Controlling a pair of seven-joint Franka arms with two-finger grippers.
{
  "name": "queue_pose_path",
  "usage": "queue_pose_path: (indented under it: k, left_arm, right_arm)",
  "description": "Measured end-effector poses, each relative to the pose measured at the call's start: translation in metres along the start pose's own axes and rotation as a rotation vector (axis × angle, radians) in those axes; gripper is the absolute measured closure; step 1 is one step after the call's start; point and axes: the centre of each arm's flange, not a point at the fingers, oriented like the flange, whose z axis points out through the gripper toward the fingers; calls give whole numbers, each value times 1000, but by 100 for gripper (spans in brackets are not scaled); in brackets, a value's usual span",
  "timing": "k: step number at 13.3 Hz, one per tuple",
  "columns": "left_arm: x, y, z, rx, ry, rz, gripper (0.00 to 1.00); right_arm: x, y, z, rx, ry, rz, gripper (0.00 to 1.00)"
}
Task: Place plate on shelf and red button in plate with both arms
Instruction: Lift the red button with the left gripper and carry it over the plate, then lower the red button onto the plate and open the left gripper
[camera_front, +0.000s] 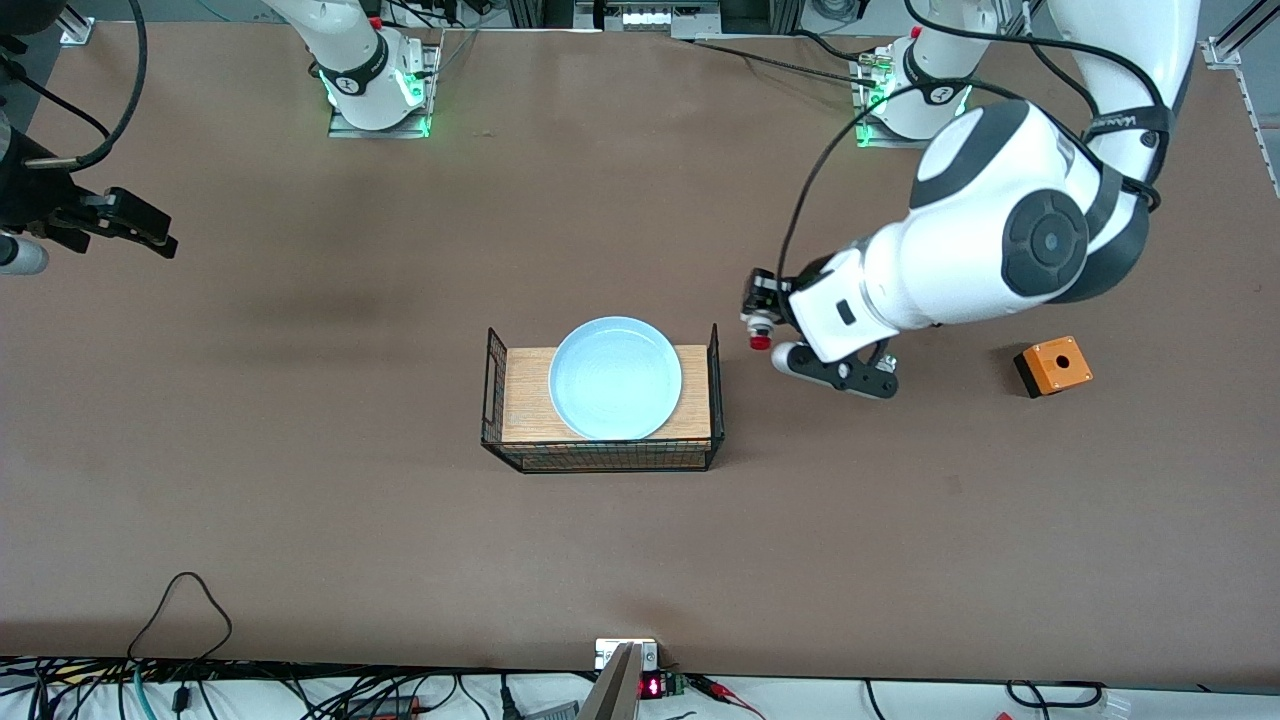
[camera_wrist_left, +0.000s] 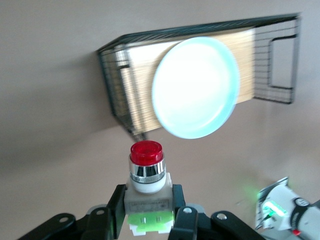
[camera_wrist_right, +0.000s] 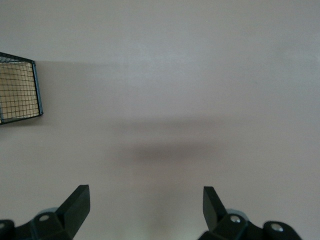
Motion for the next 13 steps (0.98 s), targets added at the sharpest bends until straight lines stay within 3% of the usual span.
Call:
queue_pose_path:
  k: [5,9,13]
  left_arm:
    - [19,60,74,-102,110,-162,59]
    - [37,61,139,-32,179,-185,59]
    - [42,65,170,-17,220,-183,59]
  right_arm:
    - [-2,-10,-3,-1,-6,-19,0]
    - [-4,-8,-8,-1,-6,-25,0]
    - [-4,-6,-8,-1,-9,-23,0]
